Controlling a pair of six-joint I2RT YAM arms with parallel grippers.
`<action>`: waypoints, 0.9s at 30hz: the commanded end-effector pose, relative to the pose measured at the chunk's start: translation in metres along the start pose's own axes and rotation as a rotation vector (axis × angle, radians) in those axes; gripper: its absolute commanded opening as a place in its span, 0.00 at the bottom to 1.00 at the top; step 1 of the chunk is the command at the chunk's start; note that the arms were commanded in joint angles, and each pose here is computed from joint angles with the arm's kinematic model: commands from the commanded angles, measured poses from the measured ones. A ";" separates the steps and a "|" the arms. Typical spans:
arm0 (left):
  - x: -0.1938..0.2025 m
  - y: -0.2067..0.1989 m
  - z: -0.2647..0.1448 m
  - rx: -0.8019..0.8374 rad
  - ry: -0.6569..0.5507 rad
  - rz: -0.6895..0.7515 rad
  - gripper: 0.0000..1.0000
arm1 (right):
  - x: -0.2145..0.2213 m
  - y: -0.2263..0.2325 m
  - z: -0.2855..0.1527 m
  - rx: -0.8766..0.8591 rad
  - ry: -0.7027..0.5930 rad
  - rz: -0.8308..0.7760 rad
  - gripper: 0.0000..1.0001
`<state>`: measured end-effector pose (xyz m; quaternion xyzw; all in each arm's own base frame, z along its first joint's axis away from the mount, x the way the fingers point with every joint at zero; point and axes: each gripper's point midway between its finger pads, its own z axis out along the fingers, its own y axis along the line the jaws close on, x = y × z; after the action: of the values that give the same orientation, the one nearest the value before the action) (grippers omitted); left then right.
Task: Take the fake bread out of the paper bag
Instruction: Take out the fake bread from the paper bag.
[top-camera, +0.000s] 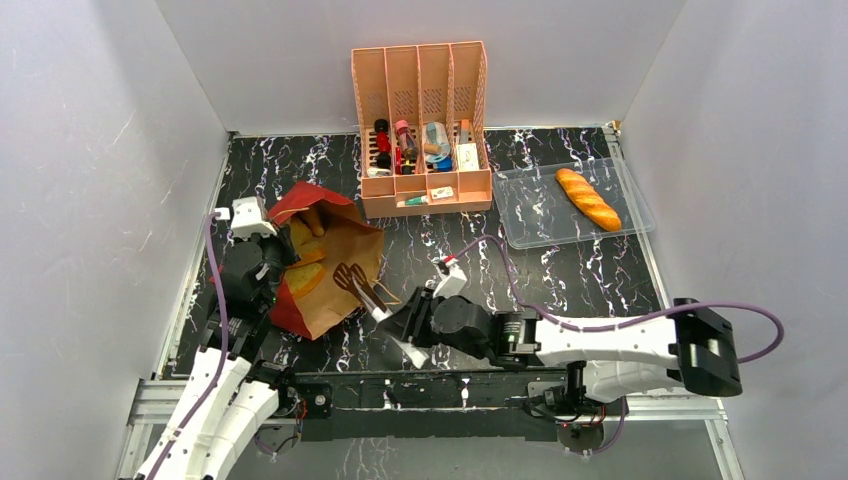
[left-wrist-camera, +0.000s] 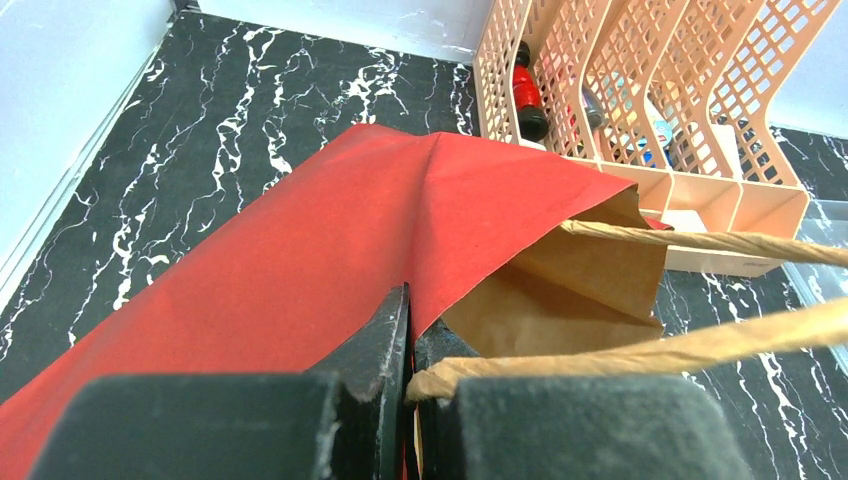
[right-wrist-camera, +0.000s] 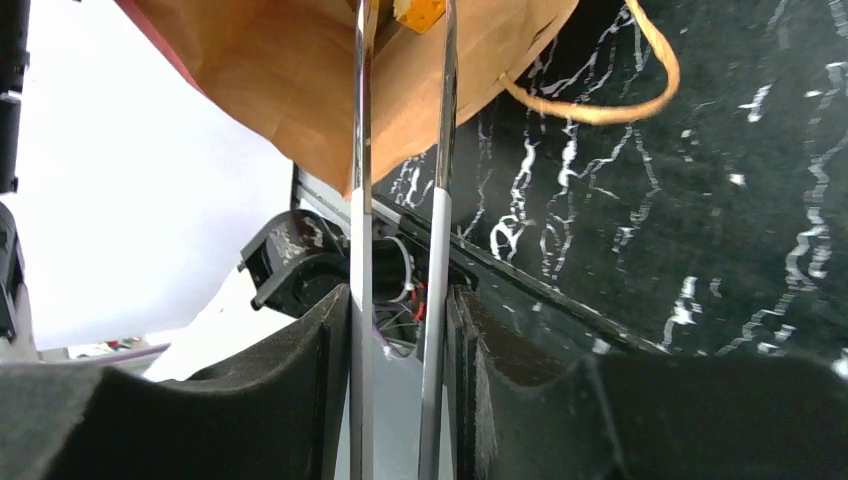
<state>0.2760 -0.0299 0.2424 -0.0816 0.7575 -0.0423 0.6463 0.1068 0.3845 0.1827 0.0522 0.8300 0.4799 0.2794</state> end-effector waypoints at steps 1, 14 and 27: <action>-0.008 -0.004 -0.006 0.027 -0.046 -0.049 0.00 | -0.016 0.075 0.007 -0.205 -0.047 0.151 0.34; -0.006 -0.003 -0.013 0.036 -0.060 -0.080 0.00 | 0.002 0.078 0.042 -0.199 -0.007 0.273 0.38; -0.004 -0.005 -0.014 0.044 -0.061 -0.098 0.00 | 0.003 0.078 0.057 -0.210 0.024 0.356 0.39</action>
<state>0.2632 -0.0321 0.2401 -0.1013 0.7455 -0.0741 0.6546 0.1100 0.4509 0.1724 0.1425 0.8074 0.5395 0.1918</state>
